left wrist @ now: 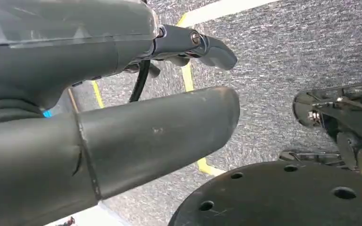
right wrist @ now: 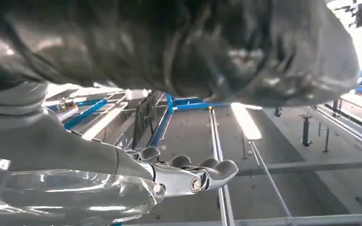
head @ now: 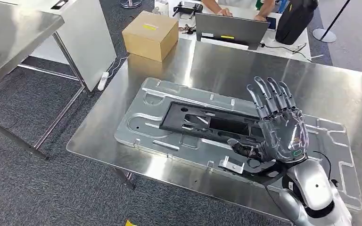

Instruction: Take the parts from the cabinet and place them on the table.

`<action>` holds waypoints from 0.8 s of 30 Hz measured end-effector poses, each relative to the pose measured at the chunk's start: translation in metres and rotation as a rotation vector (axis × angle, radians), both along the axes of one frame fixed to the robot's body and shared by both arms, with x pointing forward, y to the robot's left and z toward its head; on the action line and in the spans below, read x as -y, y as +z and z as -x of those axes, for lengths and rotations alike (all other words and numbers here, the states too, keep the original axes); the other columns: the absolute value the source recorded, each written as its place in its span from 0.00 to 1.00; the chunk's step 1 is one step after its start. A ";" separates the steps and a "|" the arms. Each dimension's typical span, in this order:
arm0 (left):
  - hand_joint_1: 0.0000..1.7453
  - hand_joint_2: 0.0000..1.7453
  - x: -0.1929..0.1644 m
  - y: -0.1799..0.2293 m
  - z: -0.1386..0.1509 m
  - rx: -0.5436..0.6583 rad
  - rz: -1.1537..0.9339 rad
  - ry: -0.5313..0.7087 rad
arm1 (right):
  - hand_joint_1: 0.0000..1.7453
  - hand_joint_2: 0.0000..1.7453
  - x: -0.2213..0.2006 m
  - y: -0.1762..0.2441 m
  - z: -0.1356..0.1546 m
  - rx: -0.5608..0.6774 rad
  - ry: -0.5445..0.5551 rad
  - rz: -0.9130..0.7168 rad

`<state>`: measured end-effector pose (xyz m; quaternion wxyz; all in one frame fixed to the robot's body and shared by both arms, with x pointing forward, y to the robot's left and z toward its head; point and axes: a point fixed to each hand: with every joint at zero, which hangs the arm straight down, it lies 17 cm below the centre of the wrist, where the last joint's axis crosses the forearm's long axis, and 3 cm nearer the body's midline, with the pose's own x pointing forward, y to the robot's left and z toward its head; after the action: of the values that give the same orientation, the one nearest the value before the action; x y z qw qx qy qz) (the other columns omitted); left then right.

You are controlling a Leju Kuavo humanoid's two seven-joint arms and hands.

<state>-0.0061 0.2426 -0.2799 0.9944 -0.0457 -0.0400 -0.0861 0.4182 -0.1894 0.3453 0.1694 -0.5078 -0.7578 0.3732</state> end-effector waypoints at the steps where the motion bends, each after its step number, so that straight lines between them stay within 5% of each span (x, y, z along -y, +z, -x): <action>1: 0.00 0.00 0.000 0.000 0.000 0.000 0.000 -0.004 | 0.00 0.00 0.001 -0.001 0.000 -0.004 0.001 0.000; 24: 0.00 0.00 -0.004 0.000 0.005 -0.017 -0.006 0.018 | 0.00 0.00 0.008 -0.019 0.005 -0.051 0.002 0.032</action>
<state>-0.0111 0.2462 -0.2803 0.9956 -0.0430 -0.0315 -0.0768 0.4129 -0.1973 0.3261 0.1804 -0.4999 -0.7476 0.3982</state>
